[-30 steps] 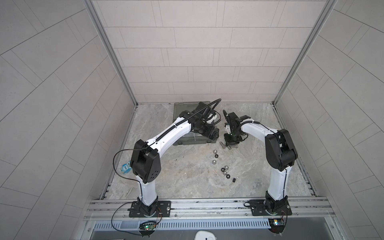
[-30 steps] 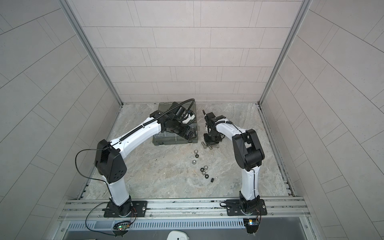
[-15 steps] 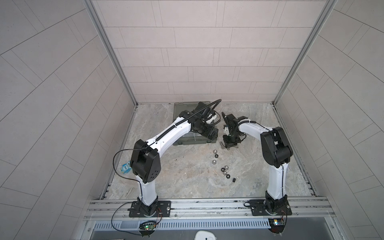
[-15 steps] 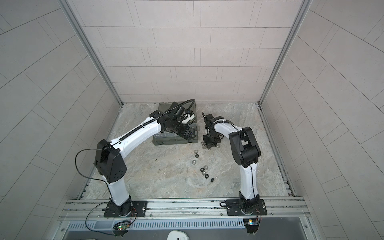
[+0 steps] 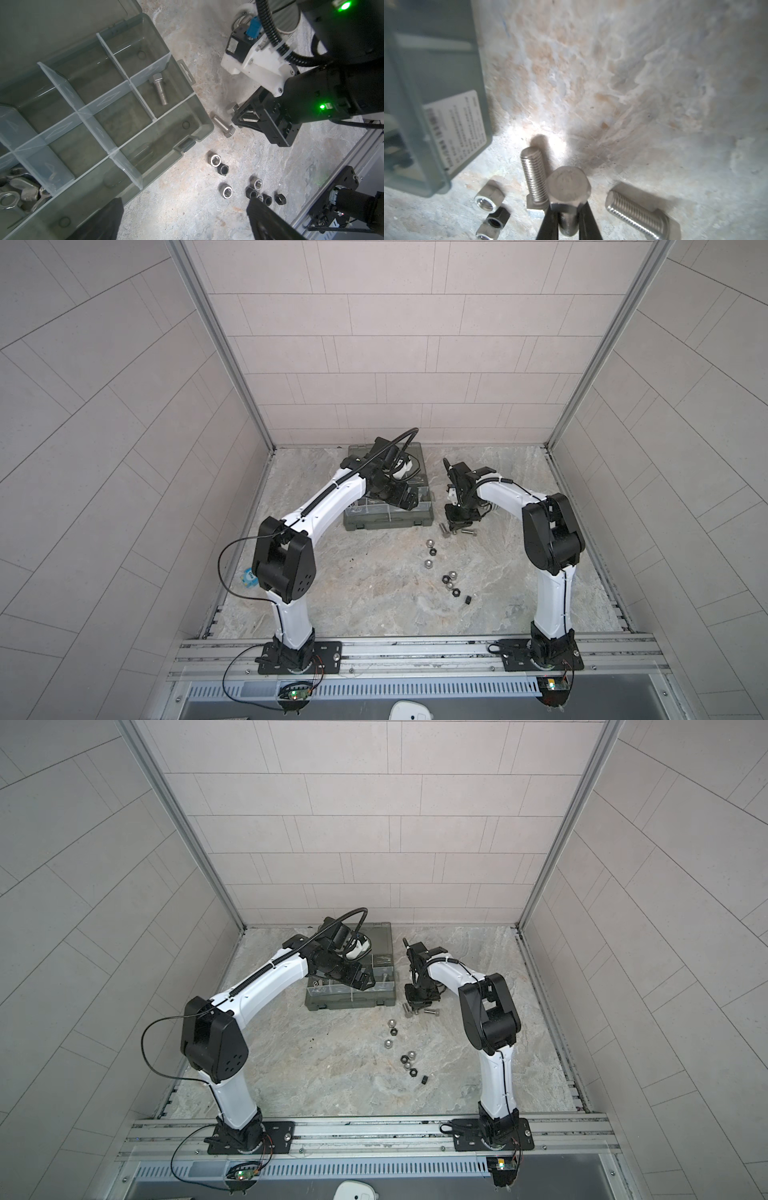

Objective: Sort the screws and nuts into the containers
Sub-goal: 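Carry the hex bolt with the right gripper over the box compartment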

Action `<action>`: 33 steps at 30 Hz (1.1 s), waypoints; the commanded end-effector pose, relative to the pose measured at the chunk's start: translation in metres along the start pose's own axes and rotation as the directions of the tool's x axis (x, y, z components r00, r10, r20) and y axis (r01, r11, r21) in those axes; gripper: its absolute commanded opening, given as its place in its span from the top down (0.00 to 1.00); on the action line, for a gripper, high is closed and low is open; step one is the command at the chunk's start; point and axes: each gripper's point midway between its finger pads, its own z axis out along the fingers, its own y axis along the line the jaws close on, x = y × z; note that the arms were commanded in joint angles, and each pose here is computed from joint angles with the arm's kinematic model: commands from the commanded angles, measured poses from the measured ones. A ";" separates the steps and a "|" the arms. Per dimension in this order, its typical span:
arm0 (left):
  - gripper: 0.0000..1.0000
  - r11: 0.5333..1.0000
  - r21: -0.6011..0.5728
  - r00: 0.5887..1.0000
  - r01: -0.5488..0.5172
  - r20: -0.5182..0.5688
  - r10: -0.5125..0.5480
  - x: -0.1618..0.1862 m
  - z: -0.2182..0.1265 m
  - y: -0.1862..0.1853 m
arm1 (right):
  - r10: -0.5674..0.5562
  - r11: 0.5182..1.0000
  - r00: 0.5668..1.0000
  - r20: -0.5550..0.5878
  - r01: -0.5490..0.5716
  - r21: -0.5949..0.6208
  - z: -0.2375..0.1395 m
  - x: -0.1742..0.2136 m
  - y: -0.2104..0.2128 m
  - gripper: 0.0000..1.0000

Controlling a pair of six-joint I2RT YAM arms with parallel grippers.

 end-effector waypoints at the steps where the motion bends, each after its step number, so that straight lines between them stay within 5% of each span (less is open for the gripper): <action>1: 0.00 1.000 0.014 1.000 -0.004 0.031 0.004 -0.001 -0.015 -0.006 | 0.006 1.000 0.999 0.052 -0.004 -0.028 -0.032 -0.008 0.010 0.92; 19: 0.00 0.999 -0.047 1.000 0.005 0.028 -0.004 0.012 -0.029 0.005 | 0.015 0.978 0.983 0.184 0.024 -0.208 -0.053 -0.098 0.068 0.90; 33: 0.00 0.996 -0.093 1.000 0.015 0.008 -0.014 0.021 -0.042 0.020 | 0.030 0.962 0.985 0.172 0.018 -0.273 -0.033 -0.119 0.087 0.82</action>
